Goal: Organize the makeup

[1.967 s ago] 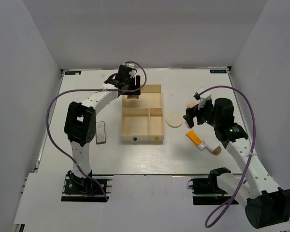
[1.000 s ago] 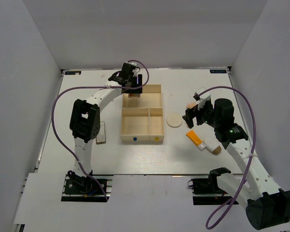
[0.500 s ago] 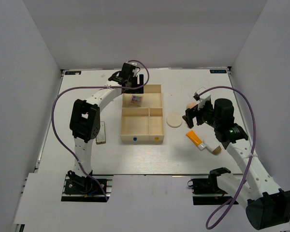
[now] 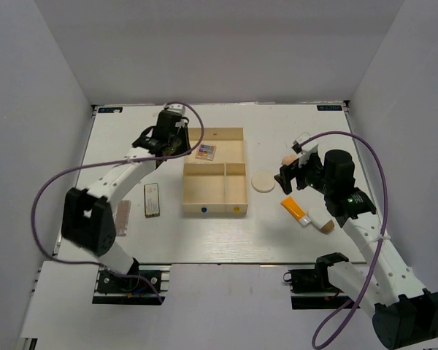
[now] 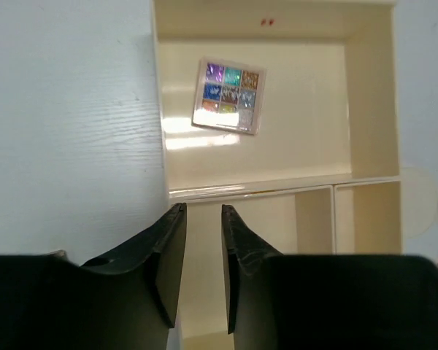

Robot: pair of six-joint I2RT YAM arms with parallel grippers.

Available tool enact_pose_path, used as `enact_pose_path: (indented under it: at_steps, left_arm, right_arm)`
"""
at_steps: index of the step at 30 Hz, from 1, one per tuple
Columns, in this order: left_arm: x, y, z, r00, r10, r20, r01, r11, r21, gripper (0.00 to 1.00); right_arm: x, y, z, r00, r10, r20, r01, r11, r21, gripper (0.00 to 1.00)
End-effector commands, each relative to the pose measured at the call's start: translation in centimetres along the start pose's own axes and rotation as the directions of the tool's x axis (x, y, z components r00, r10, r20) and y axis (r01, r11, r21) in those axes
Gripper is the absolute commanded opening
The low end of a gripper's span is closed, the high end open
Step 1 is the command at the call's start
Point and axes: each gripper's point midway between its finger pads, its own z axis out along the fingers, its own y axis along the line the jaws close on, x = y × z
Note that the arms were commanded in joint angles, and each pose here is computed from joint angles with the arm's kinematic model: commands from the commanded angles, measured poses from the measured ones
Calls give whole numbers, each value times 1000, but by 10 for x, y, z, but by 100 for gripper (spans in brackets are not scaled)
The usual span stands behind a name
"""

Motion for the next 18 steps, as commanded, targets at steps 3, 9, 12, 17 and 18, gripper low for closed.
enact_pose_path:
  at_steps: [3, 9, 12, 17, 18]
  left_arm:
    - [-15, 33, -56, 990, -36, 137, 49, 994, -96, 37]
    - [40, 95, -61, 1000, 0, -2, -1, 929, -371, 81]
    - [36, 106, -74, 998, -6, 62, 31, 907, -419, 98]
    - [55, 122, -56, 1000, 2, -26, -14, 877, -480, 98]
    - [57, 128, -55, 999, -9, -38, -11, 869, -494, 98]
  right_arm:
    - [-23, 8, -5, 997, -31, 73, 33, 999, -28, 89]
    - [-24, 11, -6, 996, -39, 76, 42, 999, -34, 89]
    - [-24, 14, -6, 996, -41, 79, 44, 998, -40, 89]
    - [-25, 15, -6, 995, -49, 86, 53, 998, -36, 89]
    - [-26, 15, -7, 995, -52, 88, 55, 998, -33, 89]
